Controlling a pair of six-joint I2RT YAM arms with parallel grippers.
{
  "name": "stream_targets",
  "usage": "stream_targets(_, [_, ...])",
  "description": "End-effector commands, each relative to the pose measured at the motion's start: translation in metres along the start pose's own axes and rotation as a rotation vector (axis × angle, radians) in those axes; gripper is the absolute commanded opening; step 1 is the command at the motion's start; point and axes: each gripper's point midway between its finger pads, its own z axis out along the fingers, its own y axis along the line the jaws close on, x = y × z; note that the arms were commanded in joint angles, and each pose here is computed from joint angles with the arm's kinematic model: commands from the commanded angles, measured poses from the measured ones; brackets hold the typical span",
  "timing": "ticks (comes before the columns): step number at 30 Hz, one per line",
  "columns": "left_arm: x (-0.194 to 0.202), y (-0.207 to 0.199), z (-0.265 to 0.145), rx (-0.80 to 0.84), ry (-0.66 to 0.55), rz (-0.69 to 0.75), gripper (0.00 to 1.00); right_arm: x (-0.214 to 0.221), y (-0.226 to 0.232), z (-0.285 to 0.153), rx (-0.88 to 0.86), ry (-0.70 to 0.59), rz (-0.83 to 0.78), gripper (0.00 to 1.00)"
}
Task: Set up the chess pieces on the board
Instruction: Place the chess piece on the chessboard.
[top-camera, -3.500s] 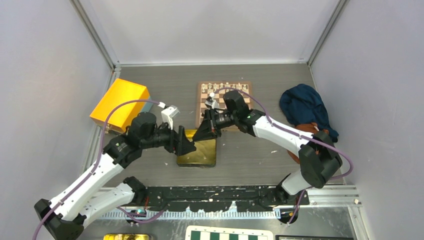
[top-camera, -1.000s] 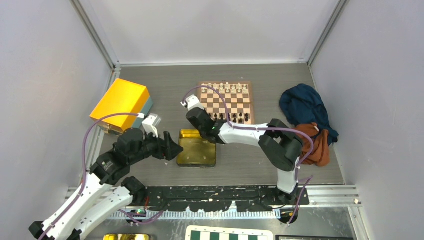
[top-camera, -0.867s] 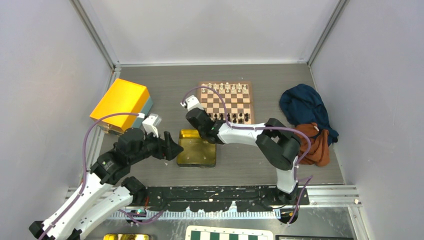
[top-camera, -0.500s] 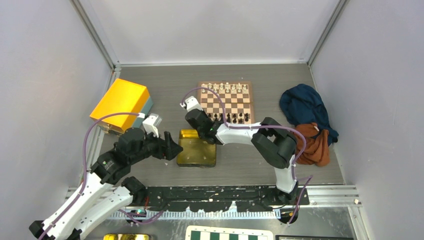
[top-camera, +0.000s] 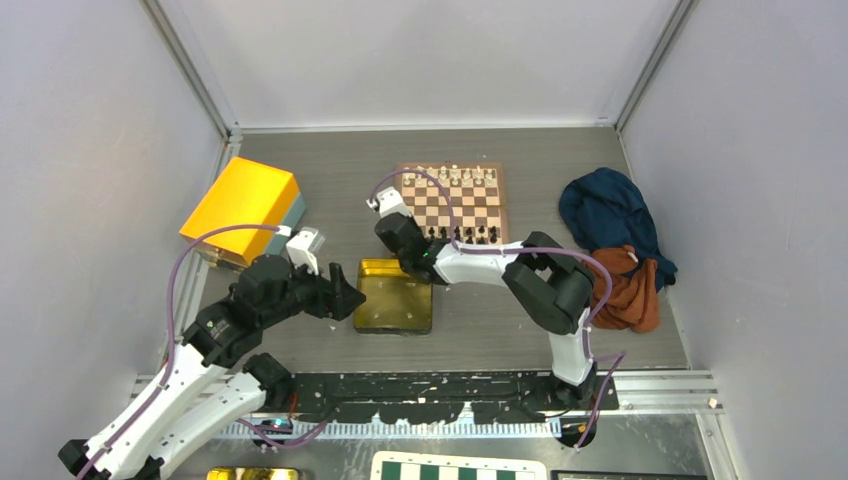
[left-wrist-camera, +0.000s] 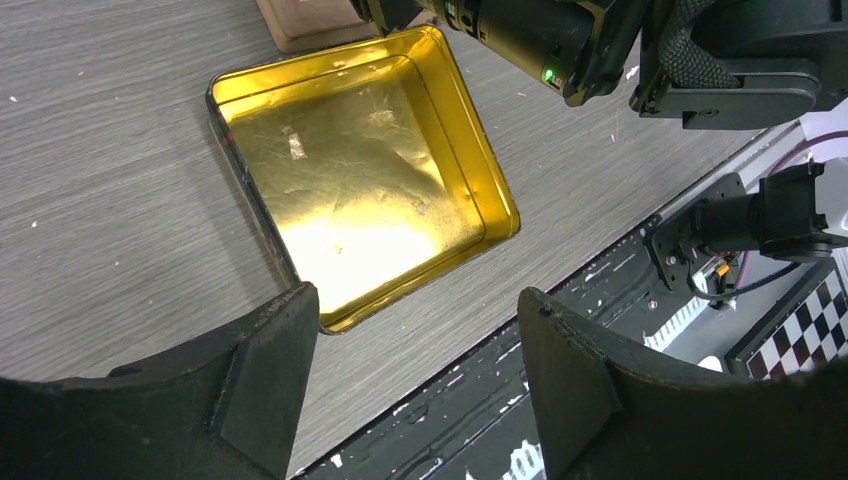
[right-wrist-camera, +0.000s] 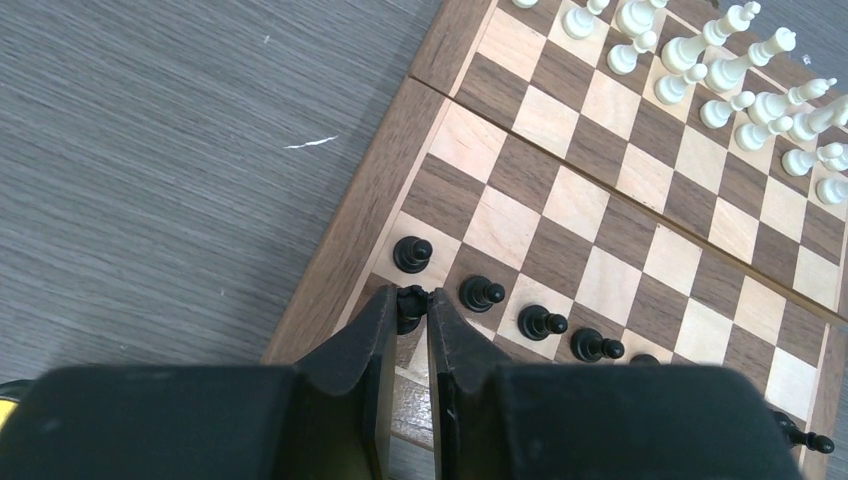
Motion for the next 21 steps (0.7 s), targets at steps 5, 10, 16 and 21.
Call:
stream_targets(5, [-0.014, -0.003, -0.003, 0.000, -0.042, 0.023, 0.74, -0.005, 0.001, 0.006, 0.009, -0.034, 0.062, 0.01])
stream_targets(10, [-0.014, -0.003, -0.003, -0.002, -0.041, 0.025, 0.74, -0.002, 0.003, 0.006, 0.003, -0.031, 0.068, 0.01])
stream_targets(16, [-0.014, -0.002, -0.003, -0.003, -0.040, 0.022, 0.74, 0.000, 0.002, 0.007, 0.005, -0.028, 0.072, 0.01])
stream_targets(21, [-0.014, -0.002, -0.003, -0.003, -0.039, 0.022, 0.74, 0.003, 0.003, 0.007, 0.003, -0.022, 0.074, 0.05])
